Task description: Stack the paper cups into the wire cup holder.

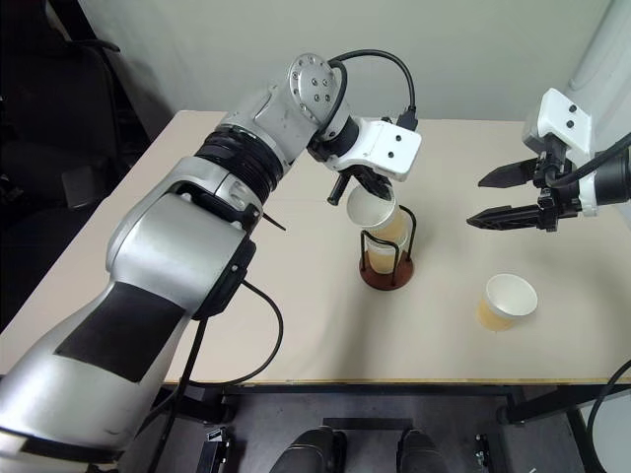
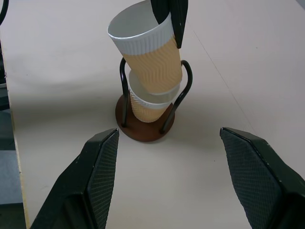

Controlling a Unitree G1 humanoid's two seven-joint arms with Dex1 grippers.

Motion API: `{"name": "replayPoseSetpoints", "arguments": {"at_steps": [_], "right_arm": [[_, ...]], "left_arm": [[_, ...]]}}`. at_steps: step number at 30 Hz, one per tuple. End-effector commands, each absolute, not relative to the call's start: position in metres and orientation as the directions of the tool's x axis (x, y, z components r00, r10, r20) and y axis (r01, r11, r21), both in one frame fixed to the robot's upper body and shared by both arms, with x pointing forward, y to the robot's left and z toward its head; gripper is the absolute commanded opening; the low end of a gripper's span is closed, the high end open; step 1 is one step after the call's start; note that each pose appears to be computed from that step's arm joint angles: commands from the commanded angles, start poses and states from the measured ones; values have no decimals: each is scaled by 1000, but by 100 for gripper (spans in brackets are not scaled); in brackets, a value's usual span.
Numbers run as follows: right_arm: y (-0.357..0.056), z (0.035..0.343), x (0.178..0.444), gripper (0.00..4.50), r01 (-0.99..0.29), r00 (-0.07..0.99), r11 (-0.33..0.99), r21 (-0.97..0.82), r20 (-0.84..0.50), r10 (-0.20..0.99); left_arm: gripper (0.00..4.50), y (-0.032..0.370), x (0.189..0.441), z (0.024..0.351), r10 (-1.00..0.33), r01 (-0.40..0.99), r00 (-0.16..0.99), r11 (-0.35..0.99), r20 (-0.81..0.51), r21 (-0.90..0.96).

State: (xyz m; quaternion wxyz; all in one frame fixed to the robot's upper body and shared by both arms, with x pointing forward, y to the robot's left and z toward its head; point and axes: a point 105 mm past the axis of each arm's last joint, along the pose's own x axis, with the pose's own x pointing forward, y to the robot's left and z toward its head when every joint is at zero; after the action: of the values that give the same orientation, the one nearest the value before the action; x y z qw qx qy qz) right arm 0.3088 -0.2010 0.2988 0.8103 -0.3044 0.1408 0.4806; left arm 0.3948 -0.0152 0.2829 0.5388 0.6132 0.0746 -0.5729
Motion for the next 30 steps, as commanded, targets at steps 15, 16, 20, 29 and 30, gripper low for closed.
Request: {"name": "replayPoseSetpoints", "arguments": {"at_steps": [15,16,20,29,30], "right_arm": [[-207,313,300,343,-843,529,355,-404,-503,683],[-207,313,300,343,-843,529,355,-404,-504,683],[-207,314,299,343,-842,531,357,-404,-503,682],[-208,314,298,343,-842,532,361,-401,-502,682],[-208,314,297,343,-842,531,361,-401,-502,682]], "left_arm": [[445,-15,389,293,-491,683,334,-463,-805,565],[445,-17,390,295,-501,679,341,-454,-795,577],[445,-23,397,299,-531,639,416,-408,-739,653],[445,-37,408,311,-581,511,538,-351,-611,785],[445,-38,408,312,-584,499,548,-347,-599,794]]}}
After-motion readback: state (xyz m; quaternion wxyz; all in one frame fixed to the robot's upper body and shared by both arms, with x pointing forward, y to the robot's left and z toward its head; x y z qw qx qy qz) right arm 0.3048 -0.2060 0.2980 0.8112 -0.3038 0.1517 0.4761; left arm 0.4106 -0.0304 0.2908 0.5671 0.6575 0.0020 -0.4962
